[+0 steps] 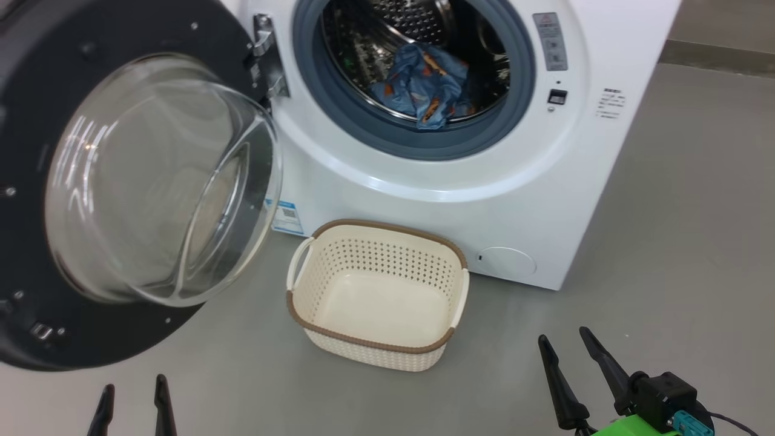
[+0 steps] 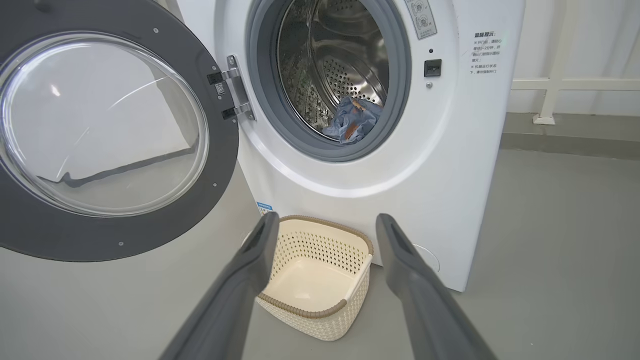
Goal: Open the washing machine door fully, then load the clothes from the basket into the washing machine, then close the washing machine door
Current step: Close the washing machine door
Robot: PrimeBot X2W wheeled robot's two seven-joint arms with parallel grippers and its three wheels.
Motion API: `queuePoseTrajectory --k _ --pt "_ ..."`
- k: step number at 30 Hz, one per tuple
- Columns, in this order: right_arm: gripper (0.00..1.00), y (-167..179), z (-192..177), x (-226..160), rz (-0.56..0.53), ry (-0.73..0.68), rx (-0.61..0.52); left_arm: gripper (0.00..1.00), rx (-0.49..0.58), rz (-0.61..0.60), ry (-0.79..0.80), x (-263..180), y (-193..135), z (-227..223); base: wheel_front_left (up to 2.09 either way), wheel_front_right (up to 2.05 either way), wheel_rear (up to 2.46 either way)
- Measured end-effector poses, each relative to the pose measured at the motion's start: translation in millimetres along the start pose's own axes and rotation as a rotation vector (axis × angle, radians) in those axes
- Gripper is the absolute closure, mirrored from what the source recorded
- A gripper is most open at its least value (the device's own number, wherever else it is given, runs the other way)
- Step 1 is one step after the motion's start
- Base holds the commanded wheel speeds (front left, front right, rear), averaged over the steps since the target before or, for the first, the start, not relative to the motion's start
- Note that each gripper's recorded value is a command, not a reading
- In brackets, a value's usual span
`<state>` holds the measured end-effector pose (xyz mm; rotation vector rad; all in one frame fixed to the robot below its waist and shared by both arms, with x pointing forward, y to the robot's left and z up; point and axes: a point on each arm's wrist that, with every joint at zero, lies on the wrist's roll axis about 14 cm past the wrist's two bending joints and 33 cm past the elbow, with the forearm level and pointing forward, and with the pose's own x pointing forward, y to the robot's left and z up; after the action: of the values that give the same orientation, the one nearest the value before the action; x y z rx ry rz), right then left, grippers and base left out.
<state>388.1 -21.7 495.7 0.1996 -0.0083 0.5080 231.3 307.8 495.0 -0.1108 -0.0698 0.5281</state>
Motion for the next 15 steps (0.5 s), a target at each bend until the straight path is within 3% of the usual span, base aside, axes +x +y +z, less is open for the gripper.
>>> queuePoseTrajectory --k 15 --pt "0.00 23 -12 17 0.083 0.030 0.000 0.00 0.003 0.125 0.006 -15 35 1 0.00 0.00 0.00"
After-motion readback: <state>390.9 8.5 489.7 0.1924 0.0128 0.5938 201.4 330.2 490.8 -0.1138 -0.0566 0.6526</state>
